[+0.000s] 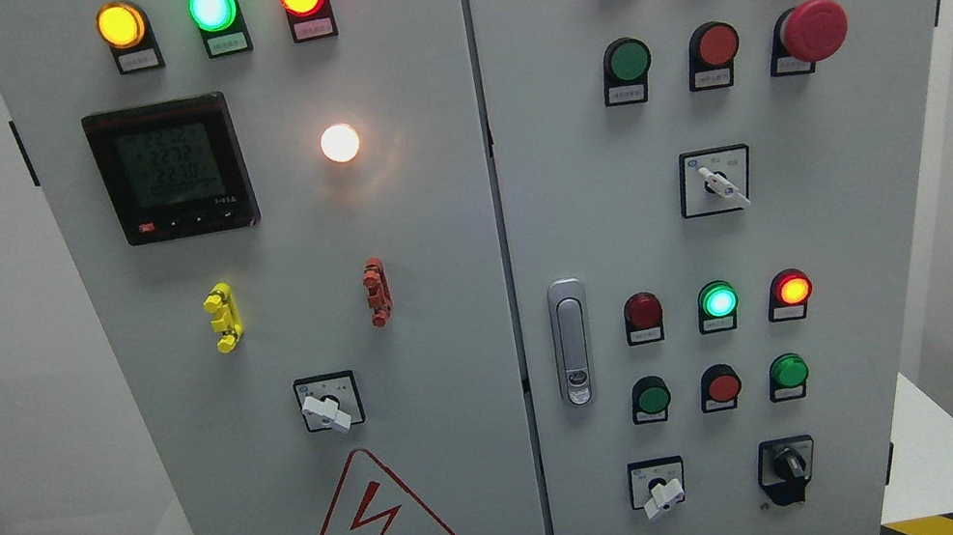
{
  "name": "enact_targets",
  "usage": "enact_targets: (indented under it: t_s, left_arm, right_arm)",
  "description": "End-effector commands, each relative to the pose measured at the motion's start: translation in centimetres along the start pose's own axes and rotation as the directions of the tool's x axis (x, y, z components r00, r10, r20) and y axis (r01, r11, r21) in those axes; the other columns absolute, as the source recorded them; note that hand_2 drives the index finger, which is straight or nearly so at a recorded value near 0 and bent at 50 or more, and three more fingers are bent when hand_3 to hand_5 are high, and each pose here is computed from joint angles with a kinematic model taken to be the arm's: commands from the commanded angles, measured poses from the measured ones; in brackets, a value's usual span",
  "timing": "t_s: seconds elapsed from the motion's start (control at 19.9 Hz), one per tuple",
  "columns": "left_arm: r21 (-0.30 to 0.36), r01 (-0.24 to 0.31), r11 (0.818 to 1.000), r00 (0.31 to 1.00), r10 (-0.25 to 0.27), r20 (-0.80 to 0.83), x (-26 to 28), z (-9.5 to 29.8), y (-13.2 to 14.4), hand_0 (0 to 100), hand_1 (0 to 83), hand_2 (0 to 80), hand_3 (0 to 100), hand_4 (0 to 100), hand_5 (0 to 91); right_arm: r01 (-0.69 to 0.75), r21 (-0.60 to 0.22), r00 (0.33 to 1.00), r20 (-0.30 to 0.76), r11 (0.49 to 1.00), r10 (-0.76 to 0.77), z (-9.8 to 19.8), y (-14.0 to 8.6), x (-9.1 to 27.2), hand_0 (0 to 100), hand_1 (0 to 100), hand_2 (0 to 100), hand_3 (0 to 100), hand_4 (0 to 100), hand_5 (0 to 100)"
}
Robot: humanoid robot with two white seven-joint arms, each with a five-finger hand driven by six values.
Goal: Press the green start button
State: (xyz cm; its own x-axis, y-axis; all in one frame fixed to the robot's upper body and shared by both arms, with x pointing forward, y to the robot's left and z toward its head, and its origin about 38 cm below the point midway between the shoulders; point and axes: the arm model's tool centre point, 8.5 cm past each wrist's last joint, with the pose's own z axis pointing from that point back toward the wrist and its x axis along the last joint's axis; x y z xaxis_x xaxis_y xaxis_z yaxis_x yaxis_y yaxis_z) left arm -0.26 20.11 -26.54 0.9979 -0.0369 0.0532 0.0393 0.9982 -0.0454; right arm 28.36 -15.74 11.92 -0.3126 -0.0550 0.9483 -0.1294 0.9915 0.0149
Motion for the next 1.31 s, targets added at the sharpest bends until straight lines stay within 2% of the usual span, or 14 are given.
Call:
enact_targets:
  t_s: [0.0,0.25,0.65,0.8,1.11,1.26]
  left_arm:
    - [0.0,0.0,1.0,1.0,0.0,0.001,0.0,0.0,0.0,12,55.6,0.0,0,0,0.0]
    - [0.0,0.0,1.0,1.0,0.0,-0.001,-0.1,0.0,0.0,12,55.6,0.0,0,0,0.0]
    - [0.0,0.0,1.0,1.0,0.0,0.001,0.0,0.0,0.0,12,55.6,0.0,0,0,0.0]
    - [0.0,0.0,1.0,1.0,0.0,0.001,0.0,0.0,0.0,12,55.6,0.0,0,0,0.0]
    - [0.0,0.0,1.0,1.0,0.0,0.001,0.0,0.0,0.0,12,55.6,0.0,0,0,0.0]
    - [0.0,0.0,1.0,1.0,0.0,0.001,0.0,0.0,0.0,12,55.6,0.0,0,0,0.0]
  right_arm:
    - [-0.006,0.003,1.0,0.013,1.0,0.005,-0.2,-0.1,0.2,7,15,0,0,0,0]
    - [-0.052,-0.009,0.997,0.057,0.999,0.052,-1.5,-1.0,0.7,7,15,0,0,0,0]
    - [-0.245,-0.021,0.961,0.127,0.969,0.245,-2.8,-2.0,1.4,7,20,0,0,0,0]
    - [-0.343,-0.039,0.925,0.161,0.939,0.345,-3.5,-2.8,2.1,10,23,0,0,0,0]
    - [-0.488,-0.092,0.847,0.193,0.868,0.496,-4.9,-4.0,3.3,15,25,0,15,16,0]
    - [-0.607,-0.104,0.755,0.233,0.788,0.613,-5.1,-4.3,3.7,17,26,0,23,22,4]
